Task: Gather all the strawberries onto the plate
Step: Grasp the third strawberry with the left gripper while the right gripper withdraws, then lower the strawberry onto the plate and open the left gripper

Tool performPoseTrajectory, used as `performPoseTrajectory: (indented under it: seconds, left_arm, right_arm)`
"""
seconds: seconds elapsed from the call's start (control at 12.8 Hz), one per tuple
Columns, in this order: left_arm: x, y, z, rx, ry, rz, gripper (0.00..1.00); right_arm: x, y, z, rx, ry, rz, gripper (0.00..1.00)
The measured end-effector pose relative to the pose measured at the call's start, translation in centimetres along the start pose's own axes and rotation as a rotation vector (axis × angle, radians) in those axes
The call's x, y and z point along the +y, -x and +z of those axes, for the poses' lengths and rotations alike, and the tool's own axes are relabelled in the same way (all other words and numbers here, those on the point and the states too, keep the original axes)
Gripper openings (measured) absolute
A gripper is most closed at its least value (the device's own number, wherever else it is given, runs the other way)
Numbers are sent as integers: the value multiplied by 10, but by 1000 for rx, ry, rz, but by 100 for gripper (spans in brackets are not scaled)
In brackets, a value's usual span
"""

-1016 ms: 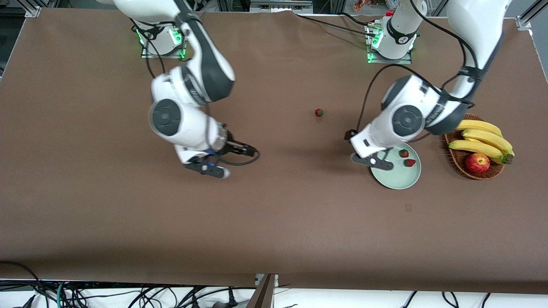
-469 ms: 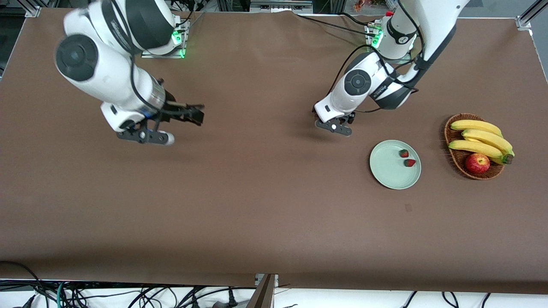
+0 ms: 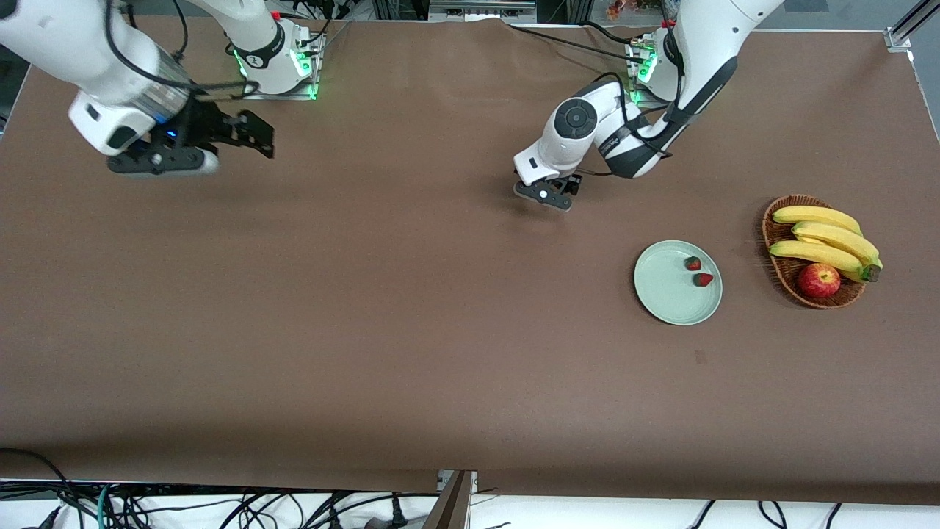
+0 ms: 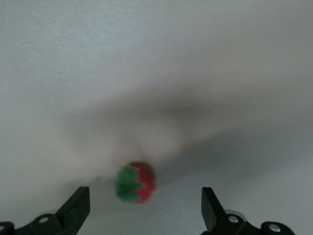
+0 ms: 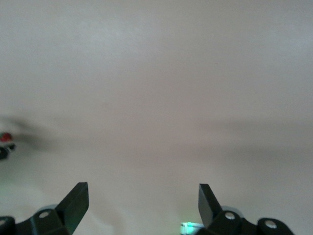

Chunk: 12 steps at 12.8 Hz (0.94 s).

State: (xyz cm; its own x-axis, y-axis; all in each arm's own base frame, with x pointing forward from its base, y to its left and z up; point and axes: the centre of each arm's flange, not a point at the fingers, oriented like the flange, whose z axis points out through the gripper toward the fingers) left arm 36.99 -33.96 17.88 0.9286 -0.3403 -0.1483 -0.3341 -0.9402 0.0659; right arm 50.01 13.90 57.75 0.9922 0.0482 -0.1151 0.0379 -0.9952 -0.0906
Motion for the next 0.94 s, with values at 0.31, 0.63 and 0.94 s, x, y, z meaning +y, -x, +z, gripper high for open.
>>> performPoseTrajectory:
  seconds: [0.31,0.63,0.94]
  left_arm:
    - [-1,0,11,4,-8,3,75]
    - [-7,-9,3,24,-5,-22,34]
    - [-55,-62,-43,97,-8,-138,34]
  right_arm:
    - [49,10,-13,16,83,-40,100]
    - [51,6,-24,45,89,-38,100]
    - [50,-3,-42,85,112,-40,100]
